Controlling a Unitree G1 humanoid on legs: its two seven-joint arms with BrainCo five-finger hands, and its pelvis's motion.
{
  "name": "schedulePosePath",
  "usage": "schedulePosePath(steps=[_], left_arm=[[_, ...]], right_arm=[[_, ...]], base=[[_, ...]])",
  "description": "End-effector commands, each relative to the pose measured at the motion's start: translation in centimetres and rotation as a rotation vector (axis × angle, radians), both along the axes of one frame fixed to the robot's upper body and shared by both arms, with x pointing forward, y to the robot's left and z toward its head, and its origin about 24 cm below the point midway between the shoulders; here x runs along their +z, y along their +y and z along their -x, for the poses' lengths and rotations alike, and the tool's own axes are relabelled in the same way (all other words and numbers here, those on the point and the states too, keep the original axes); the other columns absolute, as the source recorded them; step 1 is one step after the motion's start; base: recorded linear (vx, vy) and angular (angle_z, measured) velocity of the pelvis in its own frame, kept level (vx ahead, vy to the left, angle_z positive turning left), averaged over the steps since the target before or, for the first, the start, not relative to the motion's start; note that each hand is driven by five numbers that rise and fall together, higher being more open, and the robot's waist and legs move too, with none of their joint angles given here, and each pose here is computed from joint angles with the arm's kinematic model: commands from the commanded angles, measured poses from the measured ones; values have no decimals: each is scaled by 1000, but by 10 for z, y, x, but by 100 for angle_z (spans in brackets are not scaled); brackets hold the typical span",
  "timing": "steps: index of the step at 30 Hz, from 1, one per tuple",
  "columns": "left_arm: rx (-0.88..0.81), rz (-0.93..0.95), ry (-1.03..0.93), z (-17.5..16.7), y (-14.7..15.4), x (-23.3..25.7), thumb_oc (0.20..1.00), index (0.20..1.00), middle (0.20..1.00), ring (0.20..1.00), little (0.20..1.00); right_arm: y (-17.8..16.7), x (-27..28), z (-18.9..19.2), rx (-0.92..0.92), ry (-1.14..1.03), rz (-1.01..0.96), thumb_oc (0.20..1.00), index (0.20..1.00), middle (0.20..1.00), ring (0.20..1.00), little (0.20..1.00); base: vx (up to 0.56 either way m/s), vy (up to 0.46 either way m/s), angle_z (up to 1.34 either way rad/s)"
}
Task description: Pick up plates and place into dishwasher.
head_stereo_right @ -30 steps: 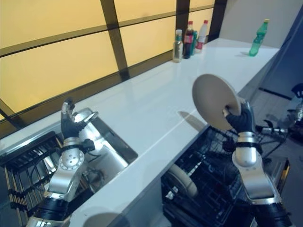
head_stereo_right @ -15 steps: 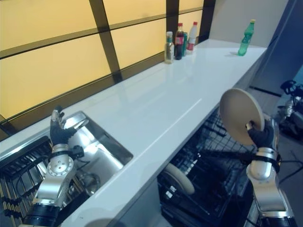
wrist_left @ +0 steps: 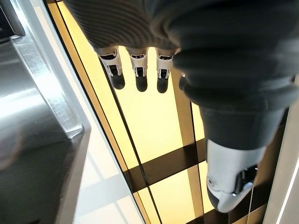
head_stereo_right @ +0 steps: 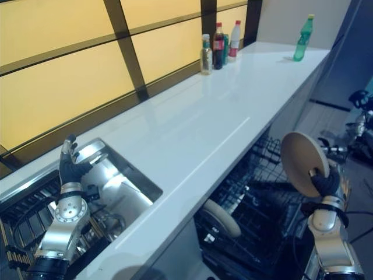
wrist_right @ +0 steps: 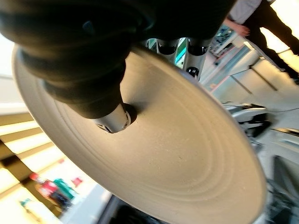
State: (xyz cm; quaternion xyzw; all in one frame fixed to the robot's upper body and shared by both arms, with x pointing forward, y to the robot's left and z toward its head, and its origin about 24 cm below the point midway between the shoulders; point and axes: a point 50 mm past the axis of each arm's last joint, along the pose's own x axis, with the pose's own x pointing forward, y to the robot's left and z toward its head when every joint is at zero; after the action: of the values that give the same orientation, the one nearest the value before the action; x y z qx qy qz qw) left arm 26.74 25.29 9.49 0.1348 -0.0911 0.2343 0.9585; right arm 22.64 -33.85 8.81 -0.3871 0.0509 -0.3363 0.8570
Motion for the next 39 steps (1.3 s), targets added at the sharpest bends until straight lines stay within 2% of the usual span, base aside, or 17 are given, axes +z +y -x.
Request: schedulePosePath(steps=[1, 8, 11, 17, 21, 30, 39], left_arm=[[47, -133, -57, 3, 20, 17, 1000, 1000, 1000, 1000, 1000], [47, -153, -80, -1, 18, 25, 1000, 1000, 1000, 1000, 1000], [55, -169, -119, -8, 15, 33, 1000, 1000, 1000, 1000, 1000], [68, -189, -227, -27, 18, 70, 1000, 1000, 1000, 1000, 1000], [84, -190, -268, -31, 19, 83, 1000, 1000, 1000, 1000, 1000], [116, -198, -347, -34, 21, 104, 1000, 1000, 1000, 1000, 1000], [133, -201, -398, -33, 21, 112, 1000, 1000, 1000, 1000, 1000]], right_arm=[[7, 14, -12, 36, -36, 131, 200, 200, 200, 200, 200], [12, 5, -22, 78, 45, 172, 200, 200, 200, 200, 200], [19, 9, -34, 118, 95, 291, 200, 200, 200, 200, 200], [27, 30, -65, 134, 85, 386, 200, 200, 200, 200, 200], [29, 44, -75, 135, 64, 433, 200, 200, 200, 200, 200], [24, 70, -85, 95, 134, 703, 200, 200, 200, 200, 200], [21, 89, -93, 76, 173, 712, 200, 200, 200, 200, 200]], base=[[38, -25, -1], [-44, -31, -1], [-161, -50, -2], [-216, -49, -3], [-110, -24, -3], [-78, -22, 5], [-59, 5, 1]])
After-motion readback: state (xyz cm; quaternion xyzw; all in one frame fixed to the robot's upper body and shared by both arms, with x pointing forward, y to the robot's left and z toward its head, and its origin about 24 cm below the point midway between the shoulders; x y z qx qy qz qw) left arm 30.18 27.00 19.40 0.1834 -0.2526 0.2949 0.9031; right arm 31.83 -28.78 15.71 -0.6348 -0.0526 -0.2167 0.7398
